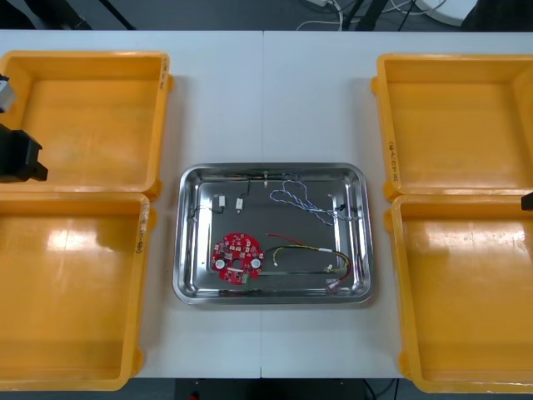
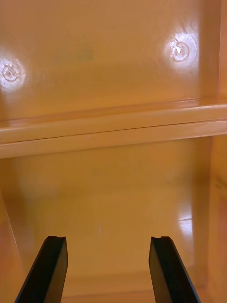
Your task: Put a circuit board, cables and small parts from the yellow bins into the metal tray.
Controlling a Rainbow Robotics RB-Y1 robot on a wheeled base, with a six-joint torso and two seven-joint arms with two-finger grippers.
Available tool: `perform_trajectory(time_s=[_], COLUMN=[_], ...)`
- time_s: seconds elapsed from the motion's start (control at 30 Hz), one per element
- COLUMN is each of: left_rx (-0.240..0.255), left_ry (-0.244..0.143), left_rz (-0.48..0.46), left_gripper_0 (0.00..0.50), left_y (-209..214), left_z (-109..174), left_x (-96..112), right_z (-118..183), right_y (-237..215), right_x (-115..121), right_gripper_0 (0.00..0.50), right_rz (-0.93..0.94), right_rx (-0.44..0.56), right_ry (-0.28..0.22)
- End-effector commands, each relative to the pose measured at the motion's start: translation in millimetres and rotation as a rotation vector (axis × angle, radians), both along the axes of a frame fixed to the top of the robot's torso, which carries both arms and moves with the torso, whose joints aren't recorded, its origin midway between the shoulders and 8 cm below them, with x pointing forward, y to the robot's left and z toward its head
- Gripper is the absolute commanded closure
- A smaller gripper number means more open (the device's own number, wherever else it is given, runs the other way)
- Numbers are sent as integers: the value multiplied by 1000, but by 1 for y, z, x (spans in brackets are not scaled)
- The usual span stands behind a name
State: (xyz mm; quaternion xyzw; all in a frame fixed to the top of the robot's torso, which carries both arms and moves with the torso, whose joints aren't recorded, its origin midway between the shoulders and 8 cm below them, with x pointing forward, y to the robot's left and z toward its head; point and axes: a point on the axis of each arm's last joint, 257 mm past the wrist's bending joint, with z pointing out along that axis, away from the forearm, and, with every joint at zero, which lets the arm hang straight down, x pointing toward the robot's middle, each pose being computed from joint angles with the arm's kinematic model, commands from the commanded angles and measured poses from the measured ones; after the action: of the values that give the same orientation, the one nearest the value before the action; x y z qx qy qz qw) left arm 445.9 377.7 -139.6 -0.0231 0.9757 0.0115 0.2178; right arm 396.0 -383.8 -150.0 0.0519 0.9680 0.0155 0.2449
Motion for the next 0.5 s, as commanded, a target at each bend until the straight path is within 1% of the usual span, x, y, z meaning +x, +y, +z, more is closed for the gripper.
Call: perform_trajectory(time_s=[0.03,0.33,0.5], left_rx=[71,75,93], left_ry=[-29,-44,-50], left_rz=[-52,-60,-73], left_gripper_0=[0,0,0], left_y=[25,33,35], left_z=[17,18,18], left_x=[-8,-13,-15], right_z=[20,20,20], right_y=[-16,-16,-16], right_x=[-1,-1,-1], right_gripper_0=[0,0,0], right_rz=[-44,-44,-44], right_rx=[-34,-34,-34], right_ry=[-39,-39,-39])
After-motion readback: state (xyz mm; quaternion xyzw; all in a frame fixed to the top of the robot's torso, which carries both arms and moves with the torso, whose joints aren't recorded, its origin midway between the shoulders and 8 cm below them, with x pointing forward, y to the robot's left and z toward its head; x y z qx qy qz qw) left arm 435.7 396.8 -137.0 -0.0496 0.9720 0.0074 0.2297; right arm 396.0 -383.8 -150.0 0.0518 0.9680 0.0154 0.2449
